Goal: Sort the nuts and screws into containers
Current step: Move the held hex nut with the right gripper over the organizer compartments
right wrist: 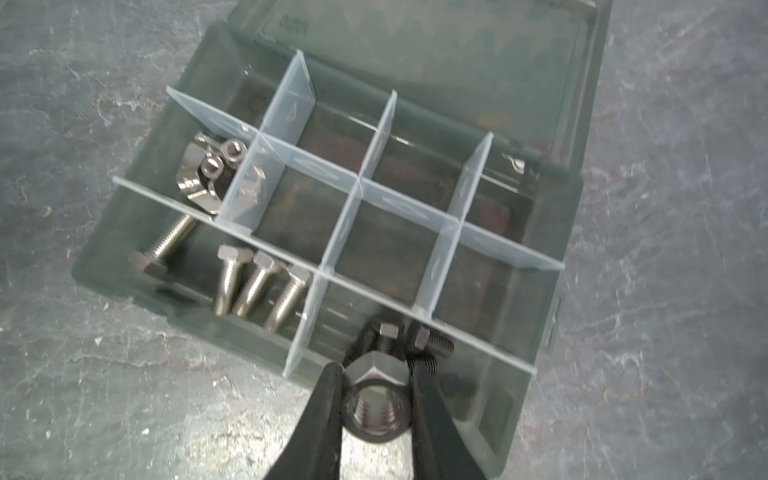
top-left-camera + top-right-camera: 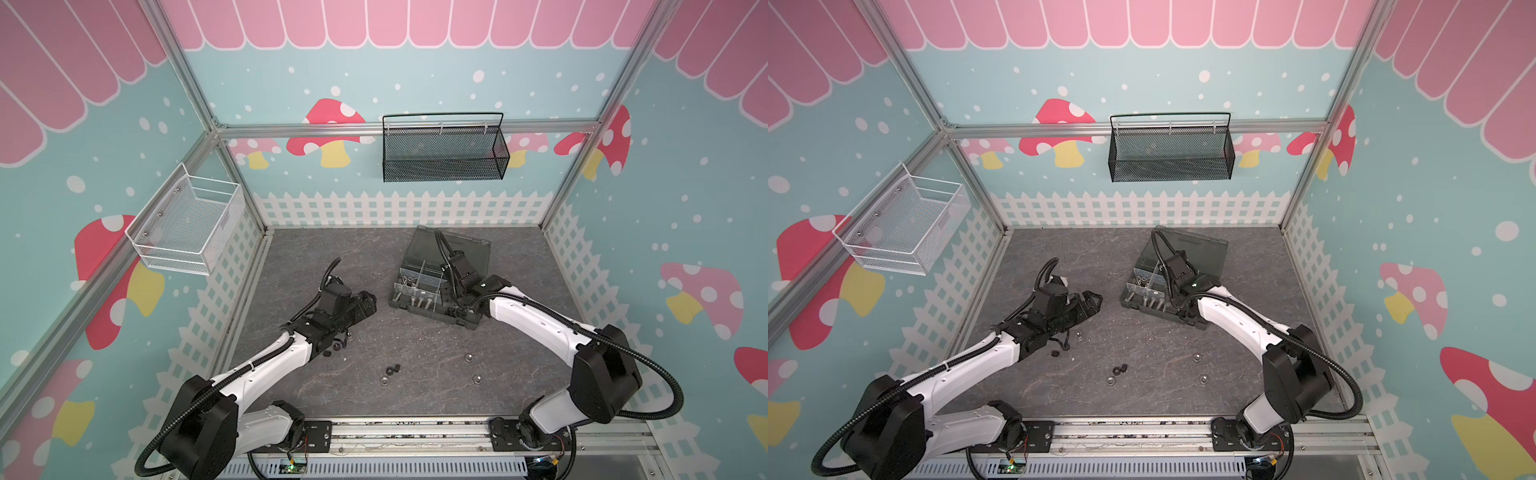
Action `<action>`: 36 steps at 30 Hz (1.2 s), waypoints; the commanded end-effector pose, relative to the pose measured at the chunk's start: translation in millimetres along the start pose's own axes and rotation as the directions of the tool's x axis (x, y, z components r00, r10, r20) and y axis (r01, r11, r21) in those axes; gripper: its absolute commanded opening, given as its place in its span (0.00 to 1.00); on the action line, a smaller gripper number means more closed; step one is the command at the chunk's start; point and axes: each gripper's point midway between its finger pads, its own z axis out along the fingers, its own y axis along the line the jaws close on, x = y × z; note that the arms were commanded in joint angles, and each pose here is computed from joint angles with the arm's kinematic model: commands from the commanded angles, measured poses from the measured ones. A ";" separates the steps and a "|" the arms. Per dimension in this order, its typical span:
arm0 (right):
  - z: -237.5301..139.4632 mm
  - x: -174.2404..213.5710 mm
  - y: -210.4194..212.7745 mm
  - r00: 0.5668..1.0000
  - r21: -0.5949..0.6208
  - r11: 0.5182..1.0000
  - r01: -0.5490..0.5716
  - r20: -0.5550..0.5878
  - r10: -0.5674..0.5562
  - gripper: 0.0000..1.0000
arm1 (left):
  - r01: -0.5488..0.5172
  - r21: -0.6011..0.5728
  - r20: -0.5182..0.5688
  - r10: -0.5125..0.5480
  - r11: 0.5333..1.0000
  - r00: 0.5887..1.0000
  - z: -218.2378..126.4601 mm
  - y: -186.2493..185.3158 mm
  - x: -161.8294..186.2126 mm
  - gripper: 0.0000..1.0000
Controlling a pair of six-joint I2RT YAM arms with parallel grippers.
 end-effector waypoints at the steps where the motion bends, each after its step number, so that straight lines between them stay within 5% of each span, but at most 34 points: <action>1: 3.1 -18.5 -1.4 0.998 0.020 0.999 0.047 0.030 -0.048 0.00 | -0.004 -0.018 0.022 0.004 1.000 1.000 -4.2 -2.4 -9.9 1.00; 24: 63.9 -51.0 19.7 0.994 -0.080 0.991 0.108 0.012 -0.107 0.00 | 0.016 -0.065 0.078 -0.011 0.998 0.997 -24.4 10.4 -16.8 1.00; 36: 91.7 -23.1 41.4 0.986 -0.180 0.975 0.133 -0.080 -0.149 0.00 | 0.019 -0.073 0.076 -0.013 0.997 0.997 -22.9 12.7 -17.0 1.00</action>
